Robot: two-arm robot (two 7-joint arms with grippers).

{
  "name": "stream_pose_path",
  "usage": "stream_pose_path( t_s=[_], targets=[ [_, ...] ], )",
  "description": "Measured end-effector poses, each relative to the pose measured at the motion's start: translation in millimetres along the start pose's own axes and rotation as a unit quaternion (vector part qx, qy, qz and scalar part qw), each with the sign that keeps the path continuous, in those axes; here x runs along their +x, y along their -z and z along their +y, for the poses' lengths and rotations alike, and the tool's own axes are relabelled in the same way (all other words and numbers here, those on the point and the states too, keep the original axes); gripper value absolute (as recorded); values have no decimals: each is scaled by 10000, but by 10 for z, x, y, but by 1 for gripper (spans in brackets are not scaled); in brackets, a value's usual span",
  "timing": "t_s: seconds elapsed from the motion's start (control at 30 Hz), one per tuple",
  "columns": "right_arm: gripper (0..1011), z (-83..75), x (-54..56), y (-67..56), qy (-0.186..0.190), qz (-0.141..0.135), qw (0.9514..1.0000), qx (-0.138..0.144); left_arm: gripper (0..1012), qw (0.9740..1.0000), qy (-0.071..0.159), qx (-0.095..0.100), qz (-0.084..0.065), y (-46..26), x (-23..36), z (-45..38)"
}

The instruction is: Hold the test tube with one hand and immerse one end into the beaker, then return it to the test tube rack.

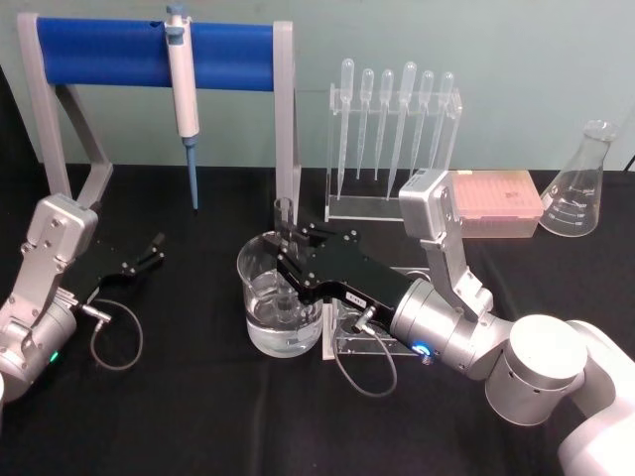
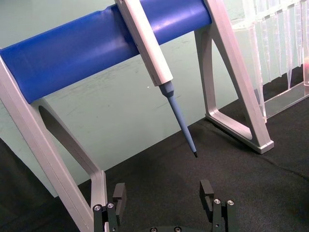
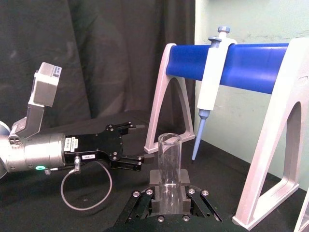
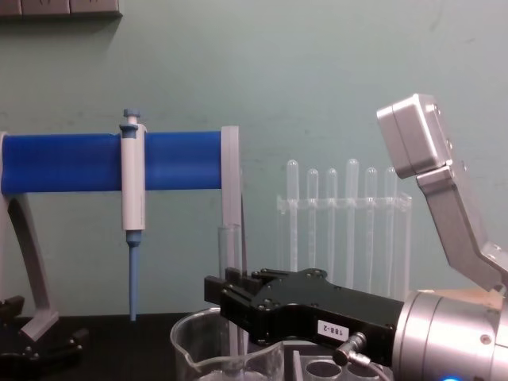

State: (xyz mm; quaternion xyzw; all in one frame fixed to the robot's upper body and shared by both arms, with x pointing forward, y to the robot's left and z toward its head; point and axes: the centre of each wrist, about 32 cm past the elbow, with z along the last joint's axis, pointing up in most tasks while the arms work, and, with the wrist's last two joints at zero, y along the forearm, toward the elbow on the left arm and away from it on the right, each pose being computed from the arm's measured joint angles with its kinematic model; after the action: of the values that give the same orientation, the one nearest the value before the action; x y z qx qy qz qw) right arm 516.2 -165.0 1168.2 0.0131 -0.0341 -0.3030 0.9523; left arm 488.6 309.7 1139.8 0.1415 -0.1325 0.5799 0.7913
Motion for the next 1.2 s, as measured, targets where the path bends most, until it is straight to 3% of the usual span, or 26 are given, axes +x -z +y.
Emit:
stream_pose_path(
  t_s=[1.2],
  targets=[
    [226,0,0,0,0,0,10000,0,1000,10000,0,0,0,0,0,0]
  ],
)
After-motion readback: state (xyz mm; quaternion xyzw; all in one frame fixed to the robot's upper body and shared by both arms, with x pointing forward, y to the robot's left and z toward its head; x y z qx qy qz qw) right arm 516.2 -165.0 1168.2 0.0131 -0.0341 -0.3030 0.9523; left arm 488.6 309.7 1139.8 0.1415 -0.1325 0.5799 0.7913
